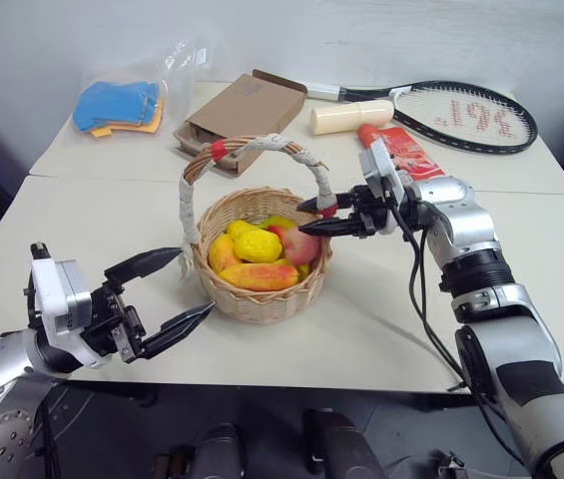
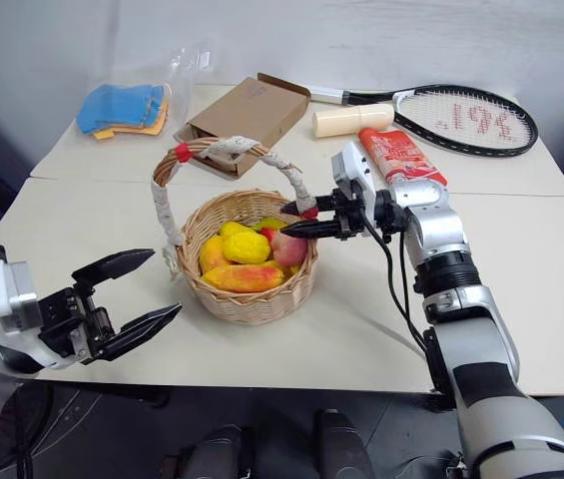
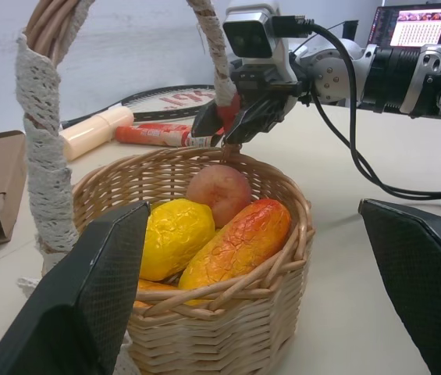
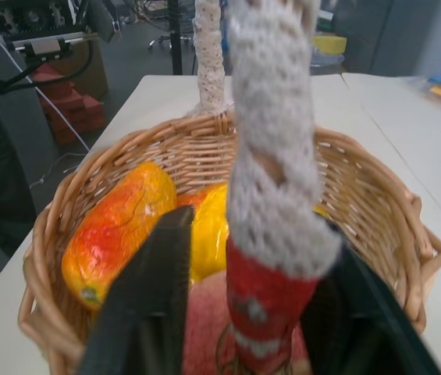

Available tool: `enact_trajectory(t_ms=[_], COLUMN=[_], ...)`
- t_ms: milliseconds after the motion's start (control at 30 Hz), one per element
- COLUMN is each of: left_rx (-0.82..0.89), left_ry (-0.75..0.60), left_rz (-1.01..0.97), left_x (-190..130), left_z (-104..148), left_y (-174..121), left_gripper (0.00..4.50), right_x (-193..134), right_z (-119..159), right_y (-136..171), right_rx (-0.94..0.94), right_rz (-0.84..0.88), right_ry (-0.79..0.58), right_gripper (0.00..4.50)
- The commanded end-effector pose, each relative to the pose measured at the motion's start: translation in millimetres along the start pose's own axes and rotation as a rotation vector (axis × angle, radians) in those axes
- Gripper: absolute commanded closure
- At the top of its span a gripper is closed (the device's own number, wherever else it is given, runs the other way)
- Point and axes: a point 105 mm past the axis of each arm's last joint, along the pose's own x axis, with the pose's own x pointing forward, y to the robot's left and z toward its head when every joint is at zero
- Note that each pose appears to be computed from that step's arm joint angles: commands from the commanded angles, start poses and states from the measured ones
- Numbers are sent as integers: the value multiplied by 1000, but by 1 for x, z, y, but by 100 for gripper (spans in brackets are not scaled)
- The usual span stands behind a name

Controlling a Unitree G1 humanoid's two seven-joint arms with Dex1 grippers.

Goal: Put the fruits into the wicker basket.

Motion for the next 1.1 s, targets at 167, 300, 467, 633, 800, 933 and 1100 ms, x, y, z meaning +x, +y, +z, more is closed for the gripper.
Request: enact_trajectory(t_ms=[167,300,467,633,800,933,1100], left_rx=[20,-4,-34,-33,-16,-15,-3], left_ry=[-34,-56,-84,-107,-127,-137,-125], left_rz=[-78,-126,-216,-311,-407,-481,-532], left_x=[10,20,38,54,69,76,78], left_z=[7,1,-6,-6,-4,-2,-2], left_y=[-5,-6,-2,6,8,3,4], left_gripper=[0,0,0,0,0,0,0], right_x=[-49,-90,-149,-216,-252,-262,-274], right_z=[23,44,44,44,20,1,-29], right_y=[24,44,65,73,85,87,81], right_rx=[-80,-49,-51,-94,-39,23,70], right_rz=[-122,-347,-648,-1004,-1177,-1262,-1397], right_ry=[-8,-94,-51,-51,3,-5,3], right_gripper=[434,434,434,434,434,434,334])
